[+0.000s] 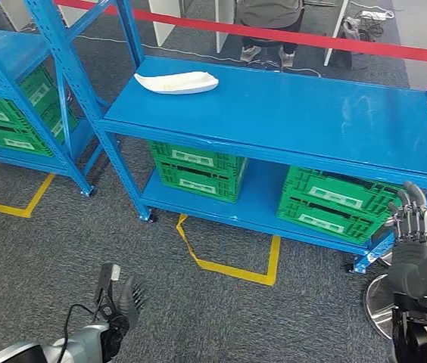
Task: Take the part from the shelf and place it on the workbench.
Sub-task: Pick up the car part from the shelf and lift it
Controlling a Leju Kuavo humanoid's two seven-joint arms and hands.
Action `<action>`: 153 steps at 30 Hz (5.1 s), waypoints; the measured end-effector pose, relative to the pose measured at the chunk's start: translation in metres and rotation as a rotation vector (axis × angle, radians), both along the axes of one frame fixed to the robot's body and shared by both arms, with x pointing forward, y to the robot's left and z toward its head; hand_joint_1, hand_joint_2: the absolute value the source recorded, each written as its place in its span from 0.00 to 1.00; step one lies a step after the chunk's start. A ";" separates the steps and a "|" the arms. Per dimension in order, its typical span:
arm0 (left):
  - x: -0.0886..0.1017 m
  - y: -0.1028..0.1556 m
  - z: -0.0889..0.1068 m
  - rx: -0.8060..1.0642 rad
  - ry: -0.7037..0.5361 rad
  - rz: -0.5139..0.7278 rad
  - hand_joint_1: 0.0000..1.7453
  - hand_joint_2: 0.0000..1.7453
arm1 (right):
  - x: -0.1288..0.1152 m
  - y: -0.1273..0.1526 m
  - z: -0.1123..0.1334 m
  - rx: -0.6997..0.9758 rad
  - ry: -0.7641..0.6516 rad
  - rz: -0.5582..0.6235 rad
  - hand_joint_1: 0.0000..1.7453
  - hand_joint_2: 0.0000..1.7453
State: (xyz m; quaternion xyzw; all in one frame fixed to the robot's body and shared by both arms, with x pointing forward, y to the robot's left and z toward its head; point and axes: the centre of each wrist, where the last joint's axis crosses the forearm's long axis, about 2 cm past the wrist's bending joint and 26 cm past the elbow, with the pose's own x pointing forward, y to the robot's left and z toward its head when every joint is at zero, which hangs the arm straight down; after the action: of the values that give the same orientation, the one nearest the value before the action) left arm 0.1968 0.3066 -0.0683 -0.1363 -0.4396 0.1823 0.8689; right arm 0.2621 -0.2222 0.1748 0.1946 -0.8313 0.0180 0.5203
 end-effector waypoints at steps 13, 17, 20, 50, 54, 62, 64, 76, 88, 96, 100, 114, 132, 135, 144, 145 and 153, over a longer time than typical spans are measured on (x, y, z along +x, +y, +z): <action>-0.001 0.003 0.000 0.009 0.003 0.005 0.00 0.00 | 0.002 0.000 -0.003 0.000 -0.002 0.023 0.00 0.00; -0.001 0.003 0.000 0.008 0.003 0.007 0.00 0.00 | 0.004 -0.001 -0.003 -0.003 -0.009 0.038 0.00 0.00; -0.001 0.003 0.000 0.008 0.003 0.008 0.00 0.00 | 0.005 -0.001 -0.003 -0.010 -0.011 0.051 0.00 0.00; 0.001 0.008 0.001 0.019 0.017 0.008 0.00 0.00 | 0.035 -0.009 0.015 -0.085 -0.048 0.023 0.00 0.00; 0.001 0.009 0.001 0.021 0.017 0.009 0.00 0.00 | 0.037 -0.010 0.015 -0.087 -0.047 0.021 0.00 0.00; 0.000 0.012 0.000 0.023 0.019 0.013 0.00 0.00 | 0.040 -0.011 0.014 -0.092 -0.043 0.019 0.00 0.00; -0.001 0.012 0.000 0.024 0.019 0.014 0.00 0.00 | 0.039 -0.011 0.014 -0.092 -0.040 0.018 0.00 0.00; -0.002 0.014 0.000 0.027 0.020 0.014 0.00 0.00 | 0.040 -0.013 0.014 -0.098 -0.042 0.003 0.00 0.00; -0.001 0.016 0.000 0.025 0.017 0.017 0.00 0.00 | 0.042 -0.019 0.023 -0.116 -0.066 -0.022 0.00 0.00; -0.007 0.015 -0.002 0.024 0.029 0.016 0.00 0.00 | 0.042 -0.019 0.026 -0.115 -0.076 -0.019 0.00 0.00; -0.008 0.021 -0.003 0.034 0.030 0.021 0.00 0.00 | 0.041 -0.019 0.025 -0.120 -0.076 -0.016 0.00 0.00; -0.006 0.013 -0.002 0.023 0.026 0.013 0.00 0.00 | 0.040 -0.022 0.025 -0.130 -0.080 -0.024 0.00 0.00; 0.001 0.013 0.001 0.032 0.013 0.009 0.00 0.00 | 0.042 -0.023 0.028 -0.131 -0.088 -0.023 0.00 0.00; 0.001 0.013 0.001 0.032 0.013 0.008 0.00 0.00 | 0.042 -0.023 0.028 -0.131 -0.088 -0.023 0.00 0.00; 0.002 0.011 0.001 0.034 0.018 -0.001 0.00 0.00 | 0.044 -0.023 0.029 -0.145 -0.078 0.013 0.00 0.00; 0.003 0.011 0.002 0.033 0.018 -0.002 0.00 0.00 | 0.045 -0.023 0.029 -0.146 -0.078 0.019 0.00 0.00; 0.005 0.011 0.003 0.030 0.020 -0.006 0.00 0.00 | 0.050 -0.023 0.028 -0.162 -0.076 0.032 0.00 0.00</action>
State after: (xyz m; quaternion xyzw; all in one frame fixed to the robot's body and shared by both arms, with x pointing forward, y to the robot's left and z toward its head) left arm 0.2020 0.3171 -0.0657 -0.1226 -0.4333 0.1742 0.8757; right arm 0.3118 -0.2455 0.2030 0.1643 -0.8430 0.1011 0.5021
